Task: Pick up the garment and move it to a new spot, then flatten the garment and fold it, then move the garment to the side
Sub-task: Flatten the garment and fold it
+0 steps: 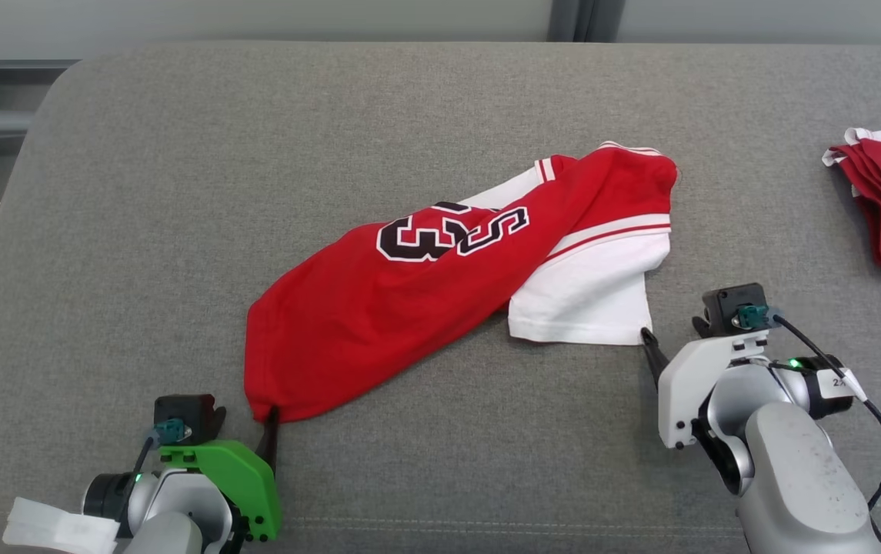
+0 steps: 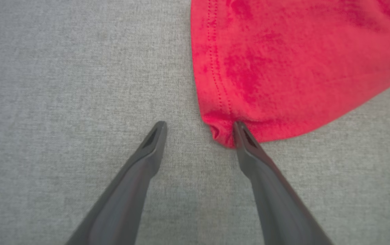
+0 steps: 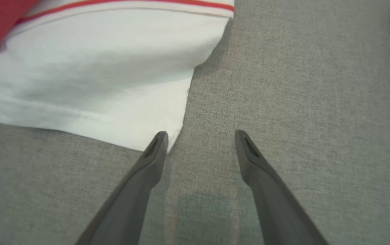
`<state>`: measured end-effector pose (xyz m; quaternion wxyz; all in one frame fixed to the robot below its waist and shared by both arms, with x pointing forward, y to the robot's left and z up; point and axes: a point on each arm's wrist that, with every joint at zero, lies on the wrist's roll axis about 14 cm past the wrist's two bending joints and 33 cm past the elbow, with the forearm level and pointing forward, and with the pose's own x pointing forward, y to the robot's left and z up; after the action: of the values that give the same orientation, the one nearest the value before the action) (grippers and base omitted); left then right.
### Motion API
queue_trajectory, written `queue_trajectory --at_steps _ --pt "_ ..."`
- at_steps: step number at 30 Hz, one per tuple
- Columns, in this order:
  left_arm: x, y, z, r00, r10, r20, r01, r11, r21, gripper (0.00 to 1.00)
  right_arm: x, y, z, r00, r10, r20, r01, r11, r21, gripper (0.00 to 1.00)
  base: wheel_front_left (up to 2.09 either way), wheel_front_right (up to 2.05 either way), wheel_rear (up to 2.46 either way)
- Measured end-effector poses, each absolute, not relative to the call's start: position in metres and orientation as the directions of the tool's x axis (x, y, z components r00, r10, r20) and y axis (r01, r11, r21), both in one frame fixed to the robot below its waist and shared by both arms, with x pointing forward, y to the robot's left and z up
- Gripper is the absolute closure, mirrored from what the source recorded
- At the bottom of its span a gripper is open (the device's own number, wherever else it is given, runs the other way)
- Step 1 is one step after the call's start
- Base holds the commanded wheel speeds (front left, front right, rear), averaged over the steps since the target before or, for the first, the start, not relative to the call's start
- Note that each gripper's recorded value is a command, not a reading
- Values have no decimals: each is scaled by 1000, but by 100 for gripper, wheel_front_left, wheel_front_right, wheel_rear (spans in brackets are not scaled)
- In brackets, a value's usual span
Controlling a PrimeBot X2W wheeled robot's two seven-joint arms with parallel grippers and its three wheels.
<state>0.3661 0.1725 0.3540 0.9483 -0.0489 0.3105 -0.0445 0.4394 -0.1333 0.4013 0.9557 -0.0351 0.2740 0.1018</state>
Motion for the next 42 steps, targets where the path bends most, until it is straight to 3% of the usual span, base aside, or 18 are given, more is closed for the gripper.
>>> queue_trajectory --at_steps 10,13,16,18,19,20,21,22,23,24,33,42 --pt "370 172 351 804 -117 -584 51 990 -128 0 442 -119 400 824 221 -521 -238 971 36 0 0 0 0" --pt "370 171 350 799 -121 -589 51 990 -135 18 441 -119 397 813 219 -540 -236 971 37 0 0 0 0" --pt "369 169 348 795 -127 -593 54 989 -139 19 438 -123 391 798 206 -567 -223 974 40 0 0 0 0" --pt "369 167 347 790 -135 -599 59 988 -145 34 437 -125 387 791 201 -579 -221 975 36 0 0 0 0" --pt "369 166 346 788 -139 -600 63 987 -146 51 437 -124 386 789 201 -581 -222 974 37 8 0 0 0" --pt "370 164 346 786 -147 -600 69 986 -151 60 437 -124 386 788 202 -582 -221 974 38 25 0 0 0" --pt "370 163 346 785 -151 -600 73 985 -154 75 437 -125 385 787 202 -584 -219 975 42 55 0 0 0" --pt "371 160 345 783 -160 -601 78 984 -160 100 437 -125 384 786 203 -584 -216 975 48 70 0 0 0" --pt "370 157 345 780 -169 -602 84 982 -167 100 437 -125 384 785 203 -586 -214 975 51 90 0 0 0" --pt "370 154 345 776 -179 -605 91 980 -175 100 437 -125 384 784 204 -586 -212 976 55 100 0 0 0" --pt "375 141 359 812 -216 -543 87 964 -253 100 437 -123 388 794 216 -568 -191 976 105 100 0 0 0" --pt "395 142 416 918 -211 -337 90 936 -340 100 444 -130 424 875 207 -437 -143 974 176 100 0 0 0"
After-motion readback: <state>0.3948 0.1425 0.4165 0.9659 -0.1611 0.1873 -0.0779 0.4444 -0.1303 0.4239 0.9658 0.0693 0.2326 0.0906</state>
